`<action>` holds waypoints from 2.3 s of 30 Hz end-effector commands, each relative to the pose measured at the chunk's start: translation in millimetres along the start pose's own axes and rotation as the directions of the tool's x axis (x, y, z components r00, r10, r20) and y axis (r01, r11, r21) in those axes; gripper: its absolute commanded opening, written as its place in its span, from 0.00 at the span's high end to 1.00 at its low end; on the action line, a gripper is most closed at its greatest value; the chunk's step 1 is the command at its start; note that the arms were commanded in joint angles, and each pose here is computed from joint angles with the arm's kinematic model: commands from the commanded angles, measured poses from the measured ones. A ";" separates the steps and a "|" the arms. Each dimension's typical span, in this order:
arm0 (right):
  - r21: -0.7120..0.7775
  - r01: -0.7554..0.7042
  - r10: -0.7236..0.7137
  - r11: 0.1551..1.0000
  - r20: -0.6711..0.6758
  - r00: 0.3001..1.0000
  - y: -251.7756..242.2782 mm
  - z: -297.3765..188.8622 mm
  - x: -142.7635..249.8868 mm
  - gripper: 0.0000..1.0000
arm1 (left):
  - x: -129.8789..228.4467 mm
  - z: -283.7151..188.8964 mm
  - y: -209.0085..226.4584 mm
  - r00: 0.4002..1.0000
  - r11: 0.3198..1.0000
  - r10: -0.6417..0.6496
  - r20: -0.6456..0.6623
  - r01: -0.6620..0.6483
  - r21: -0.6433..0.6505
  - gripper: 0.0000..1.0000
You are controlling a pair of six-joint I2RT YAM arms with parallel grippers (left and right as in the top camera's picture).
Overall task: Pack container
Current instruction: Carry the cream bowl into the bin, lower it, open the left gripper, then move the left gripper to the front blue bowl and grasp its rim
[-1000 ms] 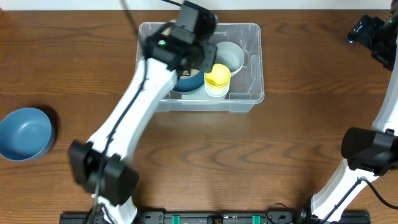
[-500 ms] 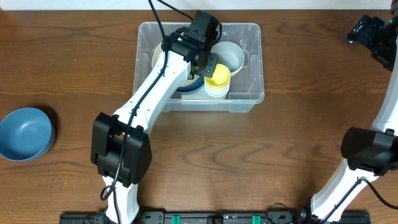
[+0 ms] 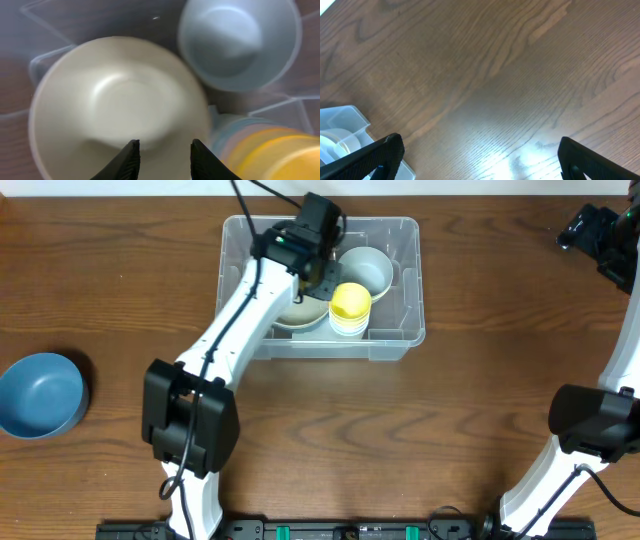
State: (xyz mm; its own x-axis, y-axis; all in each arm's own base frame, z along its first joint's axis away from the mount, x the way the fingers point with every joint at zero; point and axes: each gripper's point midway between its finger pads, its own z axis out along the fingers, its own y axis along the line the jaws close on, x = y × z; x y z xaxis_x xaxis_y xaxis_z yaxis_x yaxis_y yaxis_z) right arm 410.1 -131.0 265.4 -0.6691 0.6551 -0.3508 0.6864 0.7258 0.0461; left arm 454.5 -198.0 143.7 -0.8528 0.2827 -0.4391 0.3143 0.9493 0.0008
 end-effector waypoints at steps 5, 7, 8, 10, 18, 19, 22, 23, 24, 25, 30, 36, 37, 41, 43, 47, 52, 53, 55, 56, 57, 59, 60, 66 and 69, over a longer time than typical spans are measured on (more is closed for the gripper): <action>0.006 -0.005 0.005 1.000 0.008 1.000 -3.3 -1.3 -2.1 0.01 | -21.5 -95.9 74.2 0.973 0.986 -0.142 0.183 0.156 -0.062 0.60; 0.006 -0.005 0.005 1.000 0.008 1.000 -3.3 -1.3 -2.1 0.01 | -17.2 -121.1 105.2 0.956 0.972 -0.194 0.218 0.218 -0.088 0.49; 0.006 -0.005 0.005 1.000 0.008 1.000 -3.3 -1.3 -2.1 0.01 | -13.3 -129.2 118.4 0.950 0.965 -0.217 0.225 0.244 -0.100 0.46; 0.006 -0.005 0.005 1.000 0.008 1.000 -3.3 -1.3 -2.1 0.01 | -1.4 -140.8 147.8 0.936 0.943 -0.270 0.225 0.304 -0.133 0.45; 0.006 -0.005 0.005 1.000 0.008 1.000 -3.3 -1.3 -2.1 0.01 | 96.2 -153.5 284.1 0.733 0.649 -0.656 0.178 0.669 -0.363 0.45; 0.006 -0.005 0.005 1.000 0.008 1.000 -3.3 -1.3 -2.1 0.01 | 109.9 -153.6 295.9 0.689 0.599 -0.702 0.179 0.708 -0.375 0.45; 0.006 -0.005 0.005 1.000 0.008 1.000 -3.3 -1.3 -2.1 0.01 | 146.9 -150.6 321.6 0.560 0.458 -0.808 0.183 0.792 -0.405 0.44; 0.006 -0.005 0.005 1.000 0.008 1.000 -3.3 -1.3 -2.1 0.01 | 159.3 -148.4 328.2 0.522 0.418 -0.834 0.180 0.810 -0.411 0.44; 0.006 -0.005 0.005 1.000 0.008 1.000 -3.3 -1.3 -2.1 0.01 | 170.6 -145.6 333.3 0.489 0.384 -0.855 0.176 0.823 -0.419 0.44; 0.006 -0.005 0.005 1.000 0.008 1.000 -3.3 -1.3 -2.1 0.01 | 180.6 -142.8 337.8 0.459 0.353 -0.871 0.174 0.833 -0.427 0.43; 0.006 -0.005 0.005 1.000 0.008 1.000 -3.3 -1.3 -2.1 0.01 | 230.5 -114.3 350.4 0.367 0.275 -0.924 0.112 0.836 -0.475 0.35; 0.006 -0.005 0.005 1.000 0.008 1.000 -3.3 -1.3 -2.1 0.01 | 272.7 -67.1 349.7 0.293 0.239 -0.956 0.036 0.839 -0.489 0.34; 0.006 -0.005 0.005 1.000 0.008 1.000 -3.3 -1.3 -2.1 0.01 | 277.2 -61.0 349.6 0.287 0.237 -0.958 0.026 0.837 -0.494 0.35; 0.006 -0.005 0.005 1.000 0.008 1.000 -3.3 -1.3 -2.1 0.01 | 287.0 -44.4 350.0 0.263 0.228 -0.965 0.001 0.836 -0.498 0.35; 0.006 -0.005 0.005 1.000 0.008 1.000 -3.3 -1.3 -2.1 0.01 | 287.7 -40.2 351.4 0.263 0.229 -0.965 -0.001 0.836 -0.499 0.35; 0.006 -0.005 0.005 1.000 0.008 1.000 -3.3 -1.3 -2.1 0.01 | 285.0 -38.1 355.7 0.271 0.228 -0.963 0.015 0.840 -0.492 0.35; 0.006 -0.005 0.005 1.000 0.008 1.000 -3.3 -1.3 -2.1 0.01 | 281.9 -37.1 359.8 0.279 0.229 -0.960 0.033 0.845 -0.484 0.35; 0.006 -0.005 0.005 1.000 0.008 1.000 -3.3 -1.3 -2.1 0.01 | 281.4 -37.0 360.4 0.282 0.231 -0.959 0.034 0.845 -0.483 0.35; 0.006 -0.005 0.005 1.000 0.008 1.000 -3.3 -1.3 -2.1 0.01 | 280.6 -36.8 361.6 0.285 0.232 -0.958 0.039 0.845 -0.481 0.37; 0.006 -0.005 0.005 1.000 0.008 1.000 -3.3 -1.3 -2.1 0.01 | 280.3 -36.5 362.1 0.288 0.235 -0.957 0.039 0.845 -0.481 0.41; 0.006 -0.005 0.005 1.000 0.008 1.000 -3.3 -1.3 -2.1 0.01 | 280.7 -36.0 362.8 0.289 0.235 -0.956 0.040 0.843 -0.483 0.44; 0.006 -0.005 0.005 1.000 0.008 1.000 -3.3 -1.3 -2.1 0.01 | 282.5 -34.0 362.0 0.290 0.238 -0.956 0.032 0.841 -0.486 0.46; 0.006 -0.005 0.005 1.000 0.008 1.000 -3.3 -1.3 -2.1 0.01 | 284.0 -32.5 361.3 0.289 0.239 -0.957 0.029 0.840 -0.488 0.46; 0.006 -0.005 0.005 1.000 0.008 1.000 -3.3 -1.3 -2.1 0.01 | 295.6 -21.7 356.0 0.285 0.238 -0.958 0.020 0.834 -0.499 0.46; 0.006 -0.005 0.005 1.000 0.008 1.000 -3.3 -1.3 -2.1 0.01 | 298.1 -18.8 354.8 0.285 0.238 -0.958 0.019 0.833 -0.499 0.47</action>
State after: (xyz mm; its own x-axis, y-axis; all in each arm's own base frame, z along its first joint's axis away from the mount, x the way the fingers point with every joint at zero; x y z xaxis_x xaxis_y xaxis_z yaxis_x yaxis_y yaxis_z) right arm 410.1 -131.0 265.4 -0.6691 0.6551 -0.3508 0.6864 0.7258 0.0461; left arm 309.5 226.3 40.3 -0.5412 -0.8244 -0.1658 -0.8402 0.5380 0.0676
